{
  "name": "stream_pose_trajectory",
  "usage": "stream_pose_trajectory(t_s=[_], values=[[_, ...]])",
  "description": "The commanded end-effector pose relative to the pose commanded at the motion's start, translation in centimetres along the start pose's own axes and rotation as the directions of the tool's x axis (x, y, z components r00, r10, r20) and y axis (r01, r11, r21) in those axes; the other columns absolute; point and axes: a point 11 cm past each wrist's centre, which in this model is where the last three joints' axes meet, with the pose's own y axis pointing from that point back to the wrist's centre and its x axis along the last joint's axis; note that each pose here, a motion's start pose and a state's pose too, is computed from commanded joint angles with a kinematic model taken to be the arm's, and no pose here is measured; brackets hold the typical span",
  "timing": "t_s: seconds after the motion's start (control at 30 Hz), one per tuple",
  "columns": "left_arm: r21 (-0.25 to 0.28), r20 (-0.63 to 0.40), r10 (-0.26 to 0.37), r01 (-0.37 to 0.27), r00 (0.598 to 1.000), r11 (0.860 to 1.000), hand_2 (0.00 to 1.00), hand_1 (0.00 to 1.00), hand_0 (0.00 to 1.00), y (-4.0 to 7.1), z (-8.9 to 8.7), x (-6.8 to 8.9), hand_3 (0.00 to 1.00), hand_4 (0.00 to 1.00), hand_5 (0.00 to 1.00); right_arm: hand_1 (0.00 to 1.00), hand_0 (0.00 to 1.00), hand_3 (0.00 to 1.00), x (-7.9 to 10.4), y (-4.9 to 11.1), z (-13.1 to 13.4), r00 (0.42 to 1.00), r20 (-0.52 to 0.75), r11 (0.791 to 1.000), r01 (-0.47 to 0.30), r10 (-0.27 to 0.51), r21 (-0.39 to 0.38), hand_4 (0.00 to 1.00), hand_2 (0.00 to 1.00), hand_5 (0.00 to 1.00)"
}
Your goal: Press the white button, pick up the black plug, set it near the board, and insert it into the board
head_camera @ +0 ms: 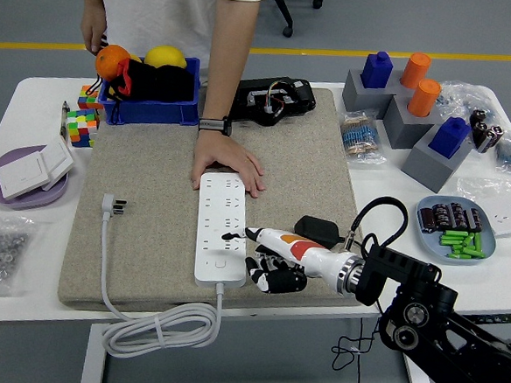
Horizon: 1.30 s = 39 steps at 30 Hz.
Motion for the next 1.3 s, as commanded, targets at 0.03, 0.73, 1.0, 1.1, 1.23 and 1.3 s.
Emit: stream_pose_trajectory(t_s=[0.03, 0.73, 1.0, 1.1, 1.23, 1.3], values=[[0.000, 0.001, 0.000, 0.000, 1.000, 1.000, 0.705, 0.737, 0.787, 0.0, 0.0, 0.0, 0.767, 0.544, 0.464, 0.020, 0.002, 0.847, -0.2, 0.0, 0.0, 1.000, -0.002, 1.000, 0.010, -0.010, -0.004, 0.176, 0.155, 0.002], [0.000, 0.001, 0.001, -0.001, 1.000, 1.000, 0.705, 0.737, 0.787, 0.0, 0.1, 0.1, 0.767, 0.544, 0.462, 0.021, 0.002, 0.836, -2.1, -1.2, 0.2, 0.996, -0.030, 0.997, 0.079, -0.079, -0.011, 0.134, 0.156, 0.002], [0.001, 0.006, 0.002, -0.002, 1.000, 1.000, 0.705, 0.737, 0.786, 0.0, 0.0, 0.1, 0.767, 0.545, 0.462, 0.021, 0.002, 0.837, -1.4, -2.5, 0.8, 0.998, -0.031, 0.998, 0.061, -0.062, -0.031, 0.138, 0.156, 0.002], [0.001, 0.002, 0.002, -0.002, 1.000, 1.000, 0.705, 0.737, 0.787, 0.0, 0.0, 0.1, 0.767, 0.544, 0.460, 0.021, 0.002, 0.837, -1.2, -2.6, 0.9, 0.998, -0.033, 0.998, 0.057, -0.058, -0.033, 0.130, 0.161, 0.002], [0.001, -0.001, 0.002, -0.002, 1.000, 1.000, 0.705, 0.737, 0.787, 0.0, 0.0, 0.2, 0.767, 0.544, 0.460, 0.021, 0.002, 0.837, -1.4, -2.6, 1.2, 0.997, -0.037, 0.997, 0.064, -0.065, -0.041, 0.130, 0.161, 0.002], [0.001, 0.002, 0.003, -0.003, 1.000, 1.000, 0.704, 0.736, 0.787, 0.0, 0.0, 0.2, 0.767, 0.543, 0.462, 0.021, 0.002, 0.837, -1.5, -2.6, 1.4, 0.997, -0.039, 0.996, 0.071, -0.073, -0.049, 0.126, 0.162, 0.002]])
